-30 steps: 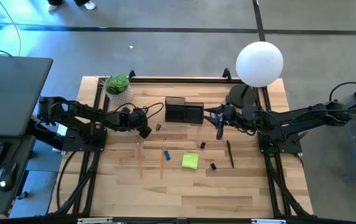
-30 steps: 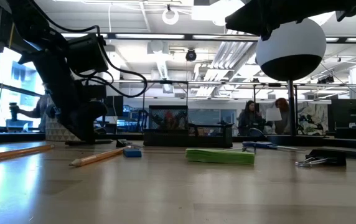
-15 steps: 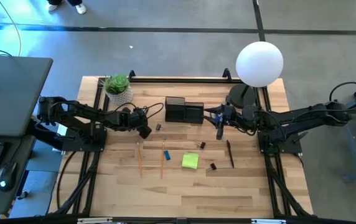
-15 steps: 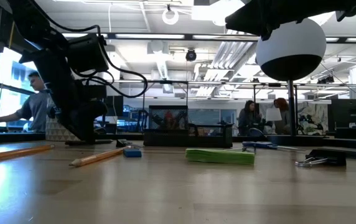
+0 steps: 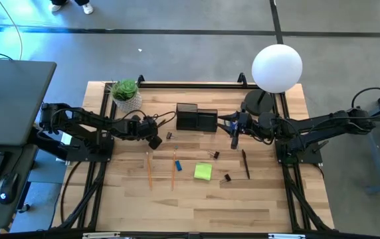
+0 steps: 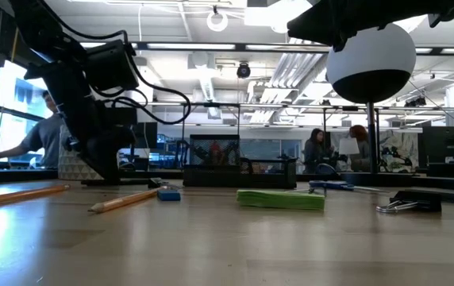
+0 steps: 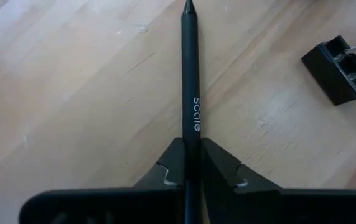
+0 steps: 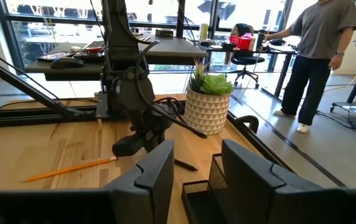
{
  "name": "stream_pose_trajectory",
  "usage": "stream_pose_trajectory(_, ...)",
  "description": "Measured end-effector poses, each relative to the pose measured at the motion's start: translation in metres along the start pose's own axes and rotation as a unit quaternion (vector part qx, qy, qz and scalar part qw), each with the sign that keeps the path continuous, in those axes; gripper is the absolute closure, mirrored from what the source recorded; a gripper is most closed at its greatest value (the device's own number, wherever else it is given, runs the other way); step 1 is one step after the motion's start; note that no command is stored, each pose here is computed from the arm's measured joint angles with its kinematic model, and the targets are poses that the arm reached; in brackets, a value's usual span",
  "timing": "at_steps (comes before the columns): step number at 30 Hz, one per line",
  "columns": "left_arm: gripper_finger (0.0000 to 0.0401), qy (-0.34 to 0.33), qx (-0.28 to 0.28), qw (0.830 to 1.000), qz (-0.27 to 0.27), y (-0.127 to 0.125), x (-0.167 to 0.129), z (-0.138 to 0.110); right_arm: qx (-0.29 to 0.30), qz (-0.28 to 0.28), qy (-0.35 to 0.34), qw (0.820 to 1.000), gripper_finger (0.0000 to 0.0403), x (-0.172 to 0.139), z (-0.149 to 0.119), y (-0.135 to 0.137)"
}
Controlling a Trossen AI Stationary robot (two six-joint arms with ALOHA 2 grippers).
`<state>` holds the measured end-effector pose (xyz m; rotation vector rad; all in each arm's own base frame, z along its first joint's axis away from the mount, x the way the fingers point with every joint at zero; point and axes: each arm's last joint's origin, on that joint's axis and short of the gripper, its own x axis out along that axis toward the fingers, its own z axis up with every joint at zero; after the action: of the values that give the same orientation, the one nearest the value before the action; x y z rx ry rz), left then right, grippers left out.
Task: Pick and place office supplies into organizer
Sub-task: Put the black pen into the black desk organizer
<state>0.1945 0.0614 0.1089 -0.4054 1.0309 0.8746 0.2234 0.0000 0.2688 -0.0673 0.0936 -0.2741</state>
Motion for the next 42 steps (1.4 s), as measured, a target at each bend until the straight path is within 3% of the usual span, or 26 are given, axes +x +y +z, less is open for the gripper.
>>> stream_pose_trajectory(8,0.0337,0.020,0.039,0.999,-0.001,-0.003,-0.007,0.010,0.000,0.000,0.001,1.000,0.0275,0.000,0.000,0.000)
stream_pose_trajectory(17,0.0393,0.003,0.129,0.992,0.002,-0.017,-0.019,0.014,0.000,-0.008,0.015,1.000,0.0275,0.000,-0.003,0.000)
stream_pose_trajectory(24,0.0366,-0.037,0.202,0.978,0.038,-0.031,-0.035,0.023,0.004,-0.009,0.016,1.000,0.0275,0.000,-0.003,0.000)
stream_pose_trajectory(35,0.0392,-0.104,0.308,0.941,0.095,-0.058,-0.066,0.025,0.014,-0.009,0.030,0.999,0.0275,0.007,-0.010,0.002)
stream_pose_trajectory(42,0.0382,-0.139,0.422,0.886,0.131,-0.072,-0.081,0.020,0.016,0.003,0.034,0.999,0.0275,0.025,-0.022,0.009)
